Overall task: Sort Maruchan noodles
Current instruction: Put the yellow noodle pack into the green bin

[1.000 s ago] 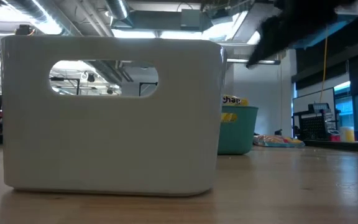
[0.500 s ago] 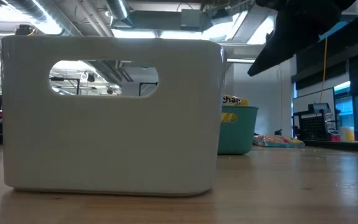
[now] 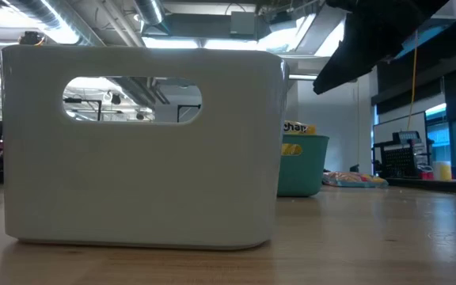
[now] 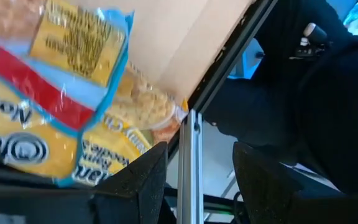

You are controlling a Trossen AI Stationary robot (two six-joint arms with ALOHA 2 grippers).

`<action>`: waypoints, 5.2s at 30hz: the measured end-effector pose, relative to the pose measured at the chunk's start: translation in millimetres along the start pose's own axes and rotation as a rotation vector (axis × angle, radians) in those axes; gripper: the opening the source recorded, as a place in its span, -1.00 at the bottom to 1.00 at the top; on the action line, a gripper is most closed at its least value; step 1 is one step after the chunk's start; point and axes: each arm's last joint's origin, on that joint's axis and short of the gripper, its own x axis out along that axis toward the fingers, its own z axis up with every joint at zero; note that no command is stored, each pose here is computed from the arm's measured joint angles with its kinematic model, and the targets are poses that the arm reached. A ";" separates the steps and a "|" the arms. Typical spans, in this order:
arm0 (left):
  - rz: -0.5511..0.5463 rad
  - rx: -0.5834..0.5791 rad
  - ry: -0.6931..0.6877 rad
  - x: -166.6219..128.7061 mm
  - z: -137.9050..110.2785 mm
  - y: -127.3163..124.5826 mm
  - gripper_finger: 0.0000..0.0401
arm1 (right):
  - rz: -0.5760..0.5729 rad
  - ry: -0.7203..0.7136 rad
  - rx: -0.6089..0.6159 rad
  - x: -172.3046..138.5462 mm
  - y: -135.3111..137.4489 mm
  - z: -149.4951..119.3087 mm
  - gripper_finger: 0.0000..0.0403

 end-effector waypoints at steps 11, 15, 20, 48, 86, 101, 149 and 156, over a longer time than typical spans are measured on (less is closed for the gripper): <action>-0.046 0.008 -0.012 20.5 -10.5 -7.0 -0.12 | -0.007 -0.006 0.004 0.1 -0.1 0.4 0.40; 0.054 0.032 -0.014 33.5 -6.6 -0.8 -0.12 | 0.008 0.003 0.020 0.1 0.3 0.1 0.40; 0.222 0.033 -0.122 42.2 2.3 13.9 -0.12 | 0.008 0.002 0.021 0.1 0.3 0.1 0.40; 0.365 -0.129 -0.131 18.7 -18.1 0.5 -0.12 | 0.085 -0.111 0.052 17.6 20.3 8.4 0.40; 0.405 -0.061 -0.052 58.9 8.1 -24.0 -0.12 | 0.141 -0.110 -0.034 21.6 25.3 8.1 0.40; 0.489 0.606 -0.106 91.3 23.2 -13.7 -0.12 | 0.268 -0.152 0.125 19.3 30.8 16.8 0.40; 0.526 0.822 -0.548 75.2 32.1 -51.8 -0.12 | 0.462 0.103 -0.041 80.5 226.6 44.1 0.40; 0.498 0.816 -0.556 76.1 31.8 -54.4 -0.12 | 0.400 0.160 -0.024 87.0 212.8 47.1 0.40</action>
